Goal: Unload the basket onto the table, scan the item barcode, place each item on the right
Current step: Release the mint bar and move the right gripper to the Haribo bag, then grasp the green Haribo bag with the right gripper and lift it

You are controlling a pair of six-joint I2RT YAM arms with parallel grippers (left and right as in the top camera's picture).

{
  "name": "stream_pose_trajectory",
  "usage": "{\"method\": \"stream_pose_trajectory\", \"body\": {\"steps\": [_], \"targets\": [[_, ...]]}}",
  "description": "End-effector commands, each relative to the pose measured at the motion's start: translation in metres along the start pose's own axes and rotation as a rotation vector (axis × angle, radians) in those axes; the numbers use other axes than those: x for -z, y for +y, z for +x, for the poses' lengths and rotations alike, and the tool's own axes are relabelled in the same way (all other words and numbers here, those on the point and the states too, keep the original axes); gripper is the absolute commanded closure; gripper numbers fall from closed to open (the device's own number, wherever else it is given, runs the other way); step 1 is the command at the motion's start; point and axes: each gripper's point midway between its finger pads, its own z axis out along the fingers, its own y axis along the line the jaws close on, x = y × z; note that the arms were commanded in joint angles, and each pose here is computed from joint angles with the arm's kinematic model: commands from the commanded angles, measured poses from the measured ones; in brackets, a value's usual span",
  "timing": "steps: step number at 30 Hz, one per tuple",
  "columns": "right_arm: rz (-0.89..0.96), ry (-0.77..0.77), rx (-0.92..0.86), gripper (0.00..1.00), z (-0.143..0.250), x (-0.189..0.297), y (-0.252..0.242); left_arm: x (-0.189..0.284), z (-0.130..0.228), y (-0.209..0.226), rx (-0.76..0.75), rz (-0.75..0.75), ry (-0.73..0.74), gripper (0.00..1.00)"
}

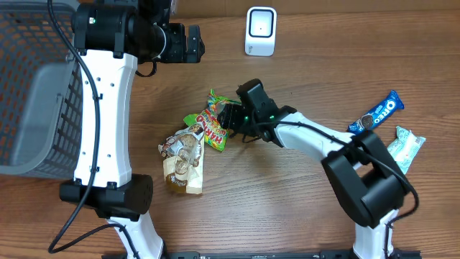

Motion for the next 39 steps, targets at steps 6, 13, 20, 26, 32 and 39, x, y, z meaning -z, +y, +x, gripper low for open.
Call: {"method": "stream_pose_trajectory", "body": {"steps": [6,13,20,26,32,39], "targets": [[0.03,0.025,-0.033,0.76,0.005,-0.012,-0.008,0.006,-0.002,0.0,-0.009,-0.004,-0.019,0.0],[0.057,0.119,-0.068,0.96,0.008,0.017,-0.025,0.006,-0.002,0.0,-0.009,-0.004,-0.019,0.0],[0.136,0.139,0.087,0.96,-0.013,0.087,-0.06,0.006,-0.002,0.0,-0.009,-0.004,-0.019,0.0],[0.25,0.203,0.289,0.69,-0.007,0.108,-0.094,0.006,-0.002,0.0,-0.009,-0.004,-0.019,0.0],[0.276,0.202,0.249,0.43,-0.008,0.111,-0.096,0.006,-0.002,0.0,-0.009,-0.004,-0.019,0.0],[0.266,0.064,-0.236,0.41,-0.019,0.1,-0.085,0.006,-0.002,0.0,-0.009,-0.004,-0.019,0.0]]}}
